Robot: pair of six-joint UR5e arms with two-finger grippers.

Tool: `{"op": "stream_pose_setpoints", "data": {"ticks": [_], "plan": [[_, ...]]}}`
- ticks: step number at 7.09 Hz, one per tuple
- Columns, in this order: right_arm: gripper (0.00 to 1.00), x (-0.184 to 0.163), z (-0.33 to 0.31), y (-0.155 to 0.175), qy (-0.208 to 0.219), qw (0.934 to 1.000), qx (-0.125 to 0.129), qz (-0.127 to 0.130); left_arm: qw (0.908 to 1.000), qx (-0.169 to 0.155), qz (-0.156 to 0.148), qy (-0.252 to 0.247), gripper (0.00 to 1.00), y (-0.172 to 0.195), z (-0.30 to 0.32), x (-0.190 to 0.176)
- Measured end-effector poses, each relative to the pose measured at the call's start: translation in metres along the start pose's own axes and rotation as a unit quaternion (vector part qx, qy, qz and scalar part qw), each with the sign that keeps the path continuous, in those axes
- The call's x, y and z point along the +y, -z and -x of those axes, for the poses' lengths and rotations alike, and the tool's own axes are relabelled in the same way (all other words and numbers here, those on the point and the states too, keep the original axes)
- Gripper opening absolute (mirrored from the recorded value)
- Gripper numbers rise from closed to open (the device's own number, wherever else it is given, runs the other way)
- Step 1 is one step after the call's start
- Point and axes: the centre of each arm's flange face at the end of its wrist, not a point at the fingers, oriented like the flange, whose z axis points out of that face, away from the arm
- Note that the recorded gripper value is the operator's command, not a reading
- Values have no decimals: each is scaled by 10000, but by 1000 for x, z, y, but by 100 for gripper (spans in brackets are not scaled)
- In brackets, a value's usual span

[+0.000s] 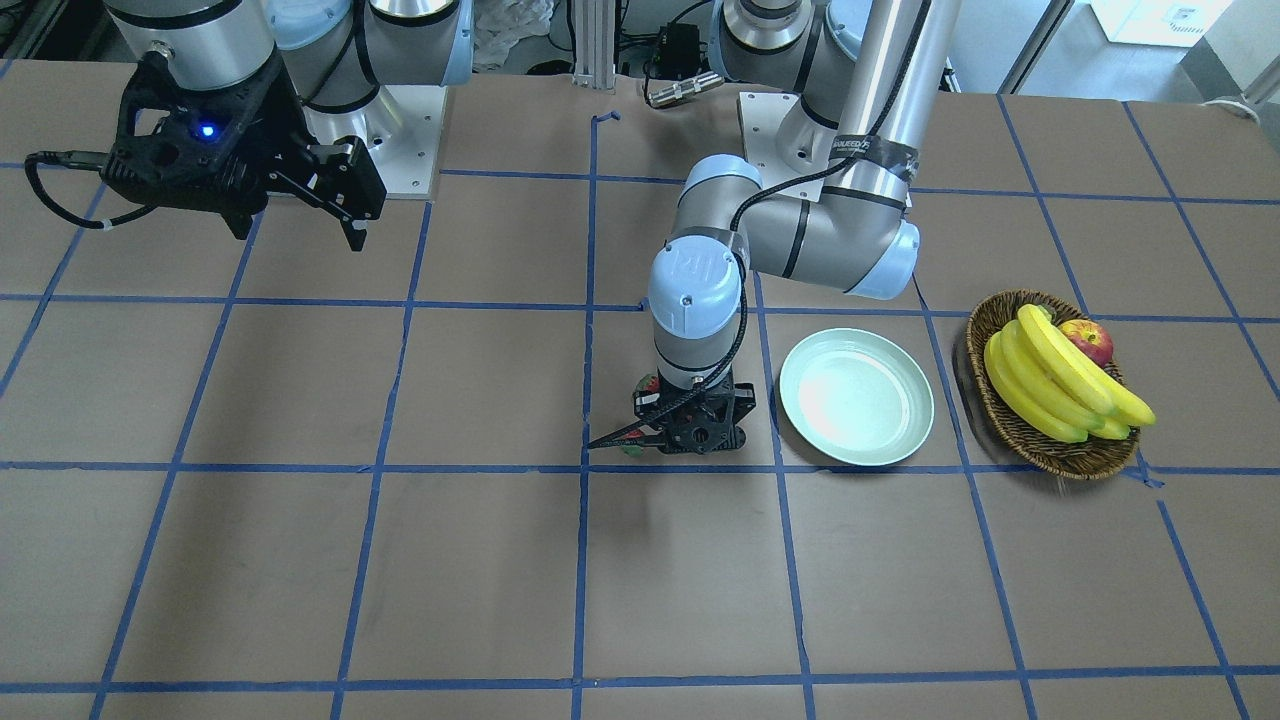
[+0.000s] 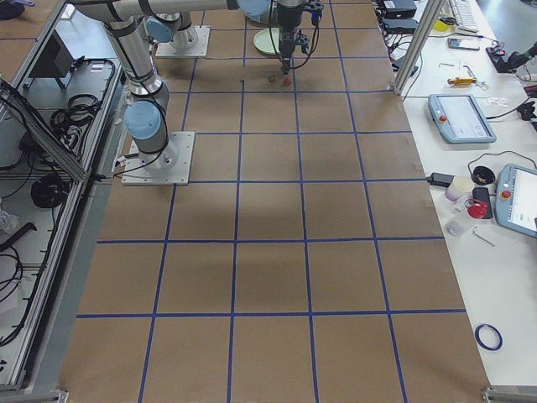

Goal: Collect all strawberries into plate
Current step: 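Carry the strawberry over the green plate and open the left gripper, then return the left gripper to the strawberries and grasp another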

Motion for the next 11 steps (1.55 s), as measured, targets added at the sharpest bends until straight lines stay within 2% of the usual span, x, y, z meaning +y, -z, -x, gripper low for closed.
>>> {"op": "stream_pose_setpoints", "data": {"ticks": [3,5,6,7,8,11], "plan": [[100,0,1,0,12,10000,1,8,9984,-302,284,-376,0,36,60,4],[100,0,1,-1,14,10000,1,7,9953,-217,530,-783,0,8,134,12],[100,0,1,-1,14,10000,1,6,9942,-154,510,-936,17,-14,165,20],[100,0,1,-1,13,10000,1,6,9936,-114,480,-1020,78,-32,183,28],[100,0,1,-1,9,10000,1,6,9933,-96,465,-1057,100,-40,190,31],[100,0,1,-1,8,10000,0,1,9934,50,113,-1141,100,-14,172,21]]}}
